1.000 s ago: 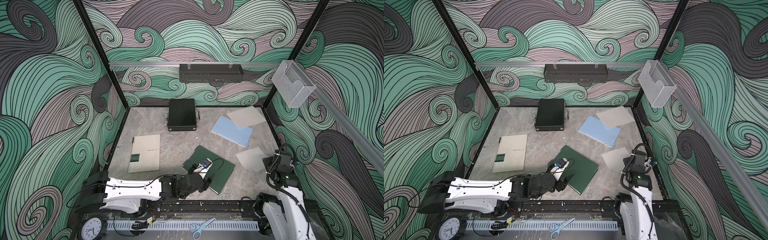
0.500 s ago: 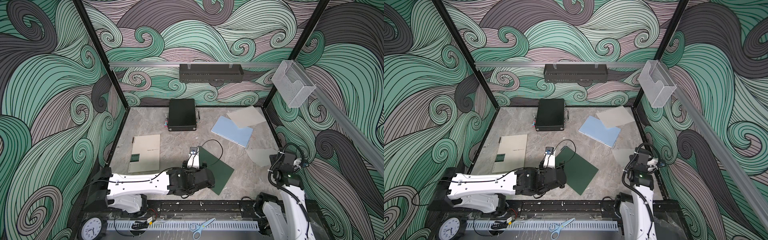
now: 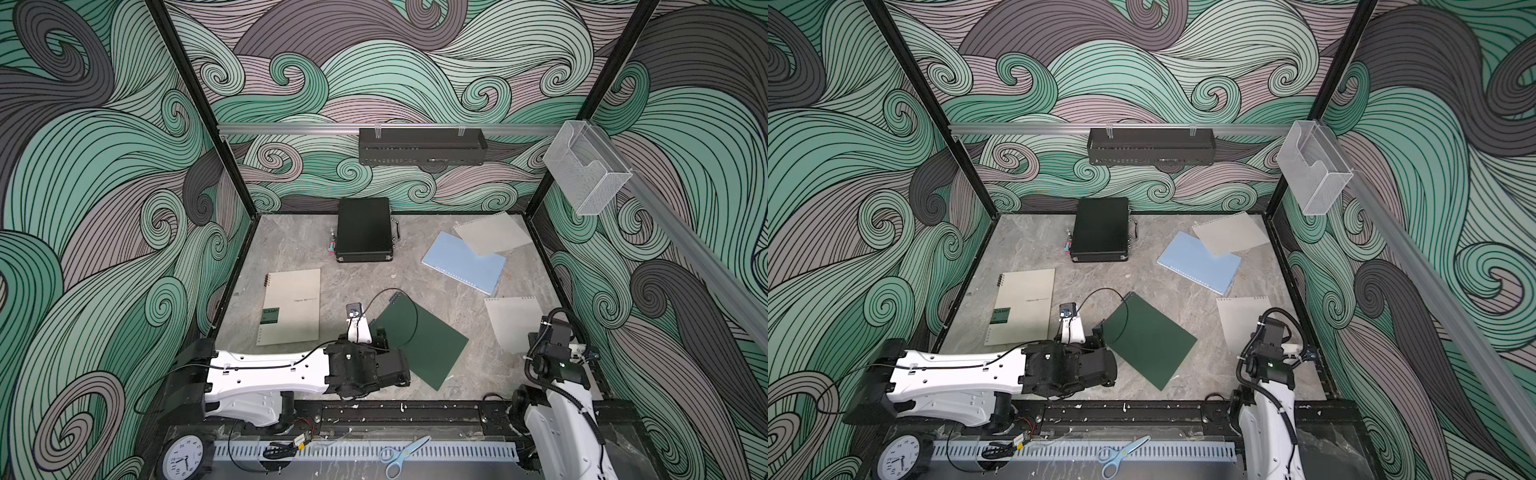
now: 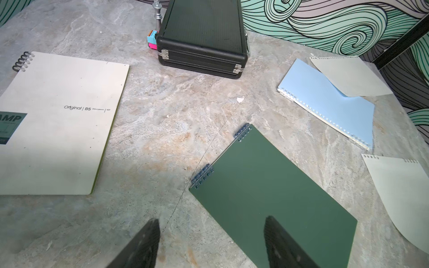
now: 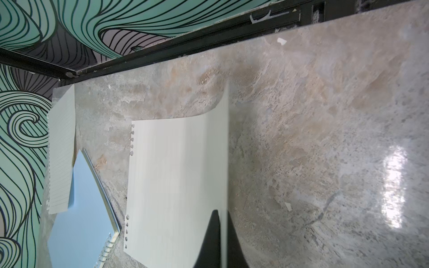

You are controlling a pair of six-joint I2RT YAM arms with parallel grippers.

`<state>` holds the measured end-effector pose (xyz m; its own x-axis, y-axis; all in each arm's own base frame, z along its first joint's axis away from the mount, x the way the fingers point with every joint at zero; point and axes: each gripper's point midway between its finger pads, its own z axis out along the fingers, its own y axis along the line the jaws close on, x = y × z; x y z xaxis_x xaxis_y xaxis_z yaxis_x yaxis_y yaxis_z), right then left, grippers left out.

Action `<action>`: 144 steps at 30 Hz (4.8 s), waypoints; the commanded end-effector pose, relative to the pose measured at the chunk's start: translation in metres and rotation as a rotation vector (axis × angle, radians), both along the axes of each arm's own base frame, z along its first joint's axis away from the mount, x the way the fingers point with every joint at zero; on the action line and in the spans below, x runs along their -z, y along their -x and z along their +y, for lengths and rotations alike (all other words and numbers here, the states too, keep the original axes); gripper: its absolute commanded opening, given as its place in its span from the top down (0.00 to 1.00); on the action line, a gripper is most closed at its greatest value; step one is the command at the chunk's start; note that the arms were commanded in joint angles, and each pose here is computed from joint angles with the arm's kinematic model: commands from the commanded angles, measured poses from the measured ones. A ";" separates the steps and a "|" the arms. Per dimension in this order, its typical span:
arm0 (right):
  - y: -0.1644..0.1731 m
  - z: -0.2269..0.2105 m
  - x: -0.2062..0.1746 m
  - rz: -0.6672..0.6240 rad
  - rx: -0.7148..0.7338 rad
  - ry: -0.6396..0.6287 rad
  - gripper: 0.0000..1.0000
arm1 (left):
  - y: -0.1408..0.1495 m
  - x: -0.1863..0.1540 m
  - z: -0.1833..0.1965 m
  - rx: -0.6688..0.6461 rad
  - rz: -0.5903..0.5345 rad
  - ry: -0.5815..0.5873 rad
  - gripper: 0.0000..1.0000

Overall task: Tear off pages from different notebooks
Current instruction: Place the paper at the center of the board, then move the notebook to the center of the board.

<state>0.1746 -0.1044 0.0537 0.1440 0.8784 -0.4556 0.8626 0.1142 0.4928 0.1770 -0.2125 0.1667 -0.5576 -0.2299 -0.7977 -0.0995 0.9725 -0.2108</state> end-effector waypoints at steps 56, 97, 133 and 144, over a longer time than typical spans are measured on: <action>-0.107 0.207 -0.096 -0.076 -1.232 0.330 0.01 | -0.021 0.086 0.008 -0.125 0.355 0.034 0.27; -0.118 0.288 0.046 0.166 -1.415 0.107 0.02 | -0.062 0.203 -0.065 -0.080 0.812 0.178 0.32; -0.210 0.235 -0.011 0.039 -1.082 0.136 0.03 | -0.158 0.109 -0.084 0.070 0.524 0.023 0.33; -0.180 0.237 -0.091 -0.031 -1.112 0.258 0.01 | -0.141 0.001 0.008 0.037 0.228 -0.207 0.33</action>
<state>0.3654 0.1266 0.1309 -0.6309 0.4589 -0.6256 0.2351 0.8815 0.4095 0.3208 -0.2437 0.1509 -0.7794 -0.1439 -0.6097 -0.0706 0.9872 -0.1428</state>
